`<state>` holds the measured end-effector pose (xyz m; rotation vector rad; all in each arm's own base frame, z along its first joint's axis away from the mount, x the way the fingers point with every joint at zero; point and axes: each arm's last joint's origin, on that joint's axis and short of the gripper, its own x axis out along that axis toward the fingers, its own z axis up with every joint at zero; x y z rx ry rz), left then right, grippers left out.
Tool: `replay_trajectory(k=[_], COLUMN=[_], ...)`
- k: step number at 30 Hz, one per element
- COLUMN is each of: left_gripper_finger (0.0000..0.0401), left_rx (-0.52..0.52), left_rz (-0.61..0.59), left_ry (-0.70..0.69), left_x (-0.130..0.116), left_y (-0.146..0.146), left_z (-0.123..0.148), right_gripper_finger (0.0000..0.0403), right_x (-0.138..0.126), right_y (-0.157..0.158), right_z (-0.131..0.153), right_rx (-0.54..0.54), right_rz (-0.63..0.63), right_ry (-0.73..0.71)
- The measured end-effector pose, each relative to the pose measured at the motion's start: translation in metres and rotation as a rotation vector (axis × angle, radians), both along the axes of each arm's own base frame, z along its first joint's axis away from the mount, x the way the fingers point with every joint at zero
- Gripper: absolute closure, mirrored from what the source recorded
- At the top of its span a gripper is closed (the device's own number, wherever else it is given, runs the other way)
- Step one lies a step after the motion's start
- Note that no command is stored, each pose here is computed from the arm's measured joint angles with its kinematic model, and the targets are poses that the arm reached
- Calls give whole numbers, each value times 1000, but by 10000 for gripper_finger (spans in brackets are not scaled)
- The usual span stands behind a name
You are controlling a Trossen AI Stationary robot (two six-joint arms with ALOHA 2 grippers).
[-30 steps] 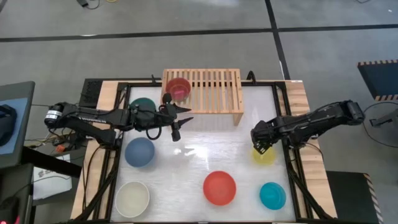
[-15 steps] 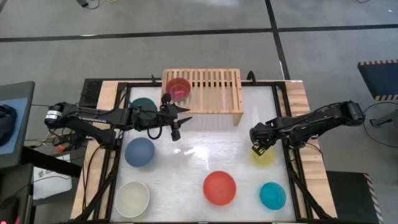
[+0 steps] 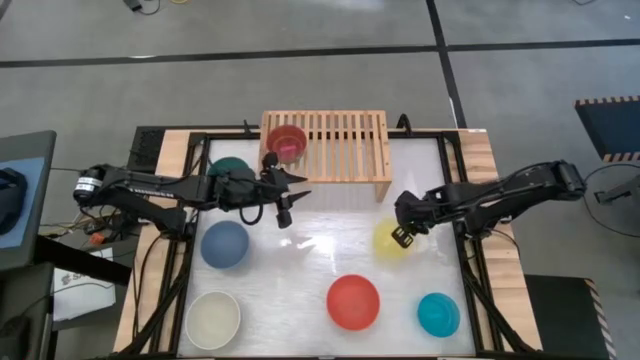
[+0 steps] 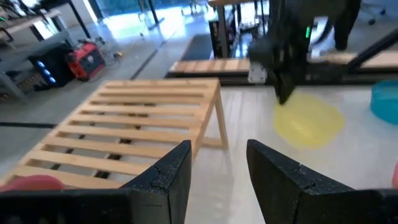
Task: Place and stack bowls onto a shelf
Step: Stack the transparent yellow bowl on top of the transparent red bowl
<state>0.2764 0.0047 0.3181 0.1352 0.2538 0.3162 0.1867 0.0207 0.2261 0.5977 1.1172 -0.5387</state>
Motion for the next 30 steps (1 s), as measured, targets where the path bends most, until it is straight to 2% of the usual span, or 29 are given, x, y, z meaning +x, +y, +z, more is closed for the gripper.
replay_trajectory(k=[5,13,20,23,30], left_gripper_finger=[260,260,260,259,259], left_rx=[9,-36,0,45,126], left_rz=[0,-26,-39,-7,58], left_ry=[30,-28,-49,-70,-102], left_x=[7,11,29,36,39], left_y=[0,-1,-1,0,1], left_z=[-8,-6,-17,-20,-17], right_gripper_finger=[379,378,378,378,376], right_x=[12,31,44,52,71], right_y=[3,2,-2,-3,-9], right_z=[29,61,81,85,78], right_rx=[-142,-333,-613,-733,-1010], right_rz=[24,49,-8,-44,-159], right_ry=[-137,-369,-535,-551,-427])
